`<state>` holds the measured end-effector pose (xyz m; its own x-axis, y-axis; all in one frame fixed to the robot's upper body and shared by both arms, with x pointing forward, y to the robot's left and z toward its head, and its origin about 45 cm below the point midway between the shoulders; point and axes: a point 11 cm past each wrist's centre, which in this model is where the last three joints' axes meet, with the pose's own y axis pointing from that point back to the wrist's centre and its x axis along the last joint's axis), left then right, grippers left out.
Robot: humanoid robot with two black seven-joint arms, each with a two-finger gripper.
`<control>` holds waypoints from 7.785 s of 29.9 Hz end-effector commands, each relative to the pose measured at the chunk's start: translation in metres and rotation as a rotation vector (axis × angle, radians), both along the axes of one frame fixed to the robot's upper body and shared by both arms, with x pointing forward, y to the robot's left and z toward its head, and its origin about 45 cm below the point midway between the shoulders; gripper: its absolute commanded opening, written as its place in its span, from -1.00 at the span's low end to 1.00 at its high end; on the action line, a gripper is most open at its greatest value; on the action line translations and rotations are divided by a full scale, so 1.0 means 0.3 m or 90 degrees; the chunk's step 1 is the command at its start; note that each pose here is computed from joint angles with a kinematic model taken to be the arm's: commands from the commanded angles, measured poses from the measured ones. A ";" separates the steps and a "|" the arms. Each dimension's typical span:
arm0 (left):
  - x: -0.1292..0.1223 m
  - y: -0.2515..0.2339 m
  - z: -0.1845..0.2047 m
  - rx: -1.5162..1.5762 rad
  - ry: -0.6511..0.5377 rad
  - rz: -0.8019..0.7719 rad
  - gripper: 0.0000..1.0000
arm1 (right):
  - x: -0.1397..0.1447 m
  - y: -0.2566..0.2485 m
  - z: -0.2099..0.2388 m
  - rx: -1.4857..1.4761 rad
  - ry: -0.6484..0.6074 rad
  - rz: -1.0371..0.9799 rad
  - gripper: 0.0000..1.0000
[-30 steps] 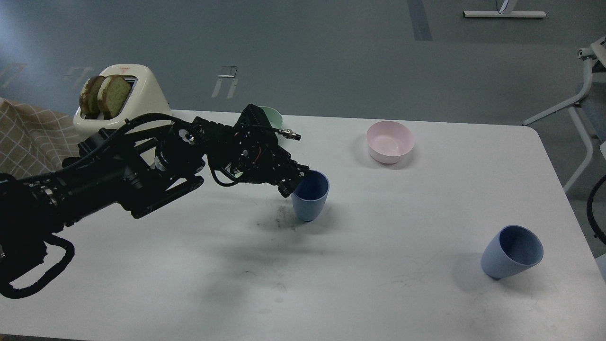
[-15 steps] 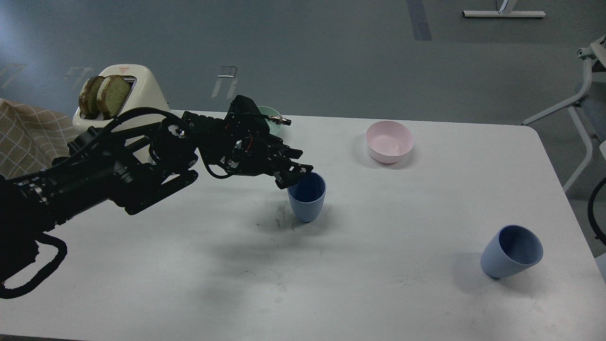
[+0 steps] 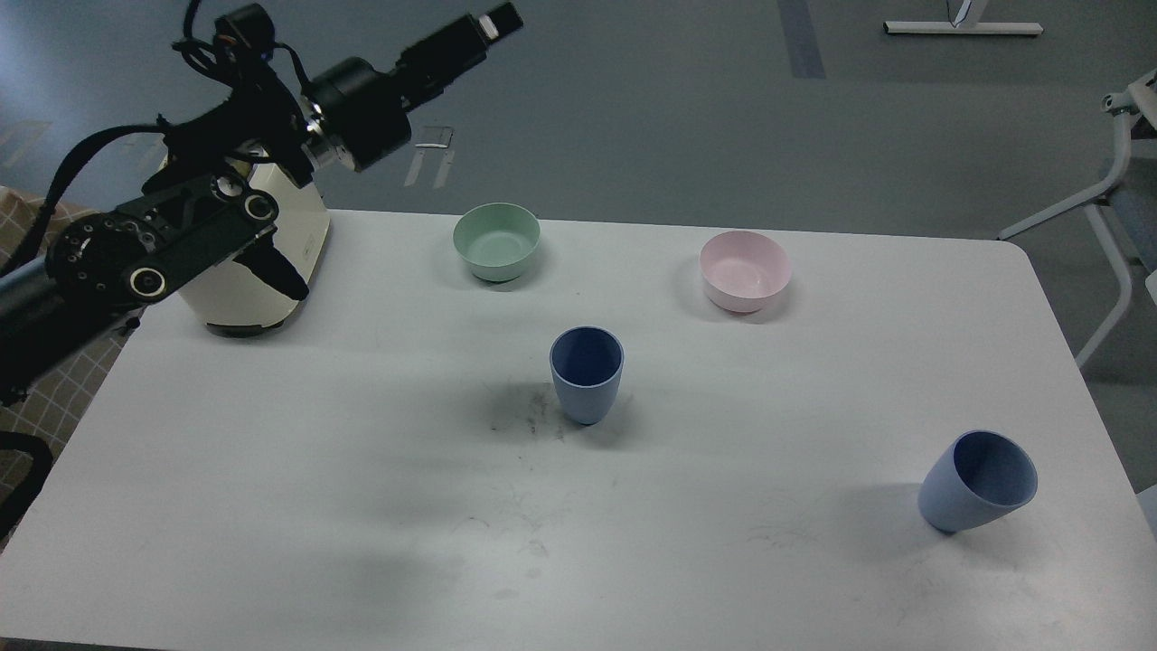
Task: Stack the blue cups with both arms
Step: 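Withdraw the left hand back toward the toaster, then reach the right hand to the blue cup near it and grasp, then lift the blue cup and carry it above the centered cup, then lower the held cup into the centered blue cup, then release the cup and raise the right hand away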
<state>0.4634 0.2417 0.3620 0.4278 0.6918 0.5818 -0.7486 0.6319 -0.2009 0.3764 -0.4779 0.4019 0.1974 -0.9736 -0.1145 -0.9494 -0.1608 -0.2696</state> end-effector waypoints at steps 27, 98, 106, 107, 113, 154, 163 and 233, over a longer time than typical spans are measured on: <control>-0.013 0.483 -0.108 -0.631 0.175 0.120 0.94 | -0.192 0.284 -0.343 -0.854 0.193 0.155 1.00; 0.006 0.374 -0.079 -0.633 0.179 0.073 0.94 | -0.348 0.167 -0.450 -1.048 0.277 0.223 -1.00; 0.008 0.368 -0.080 -0.632 0.181 0.071 0.94 | -0.115 0.344 -0.152 -0.992 0.059 0.129 -1.00; 0.007 0.366 -0.084 -0.632 0.182 0.071 0.94 | -0.078 0.404 -0.124 -0.991 0.025 0.139 -1.00; 0.010 0.350 -0.087 -0.638 0.185 0.066 0.94 | 0.057 0.727 -0.096 -1.011 -0.084 0.242 -1.00; 0.024 0.301 -0.085 -0.646 0.188 0.042 0.95 | 0.008 1.336 -0.394 -1.054 -0.151 0.525 -1.00; 0.024 0.302 -0.087 -0.647 0.188 0.043 0.95 | 0.002 1.288 -0.448 -1.085 -0.123 0.538 -1.00; 0.020 0.292 -0.093 -0.662 0.195 0.026 0.95 | 0.352 0.579 0.108 -0.168 -0.064 0.093 1.00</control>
<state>0.4696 0.3288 0.3323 0.4112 0.8088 -0.4205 -0.8791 0.2298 -0.4176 0.4825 -0.2760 0.4545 0.3236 -0.8811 0.3450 -0.8657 -0.4228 -0.2678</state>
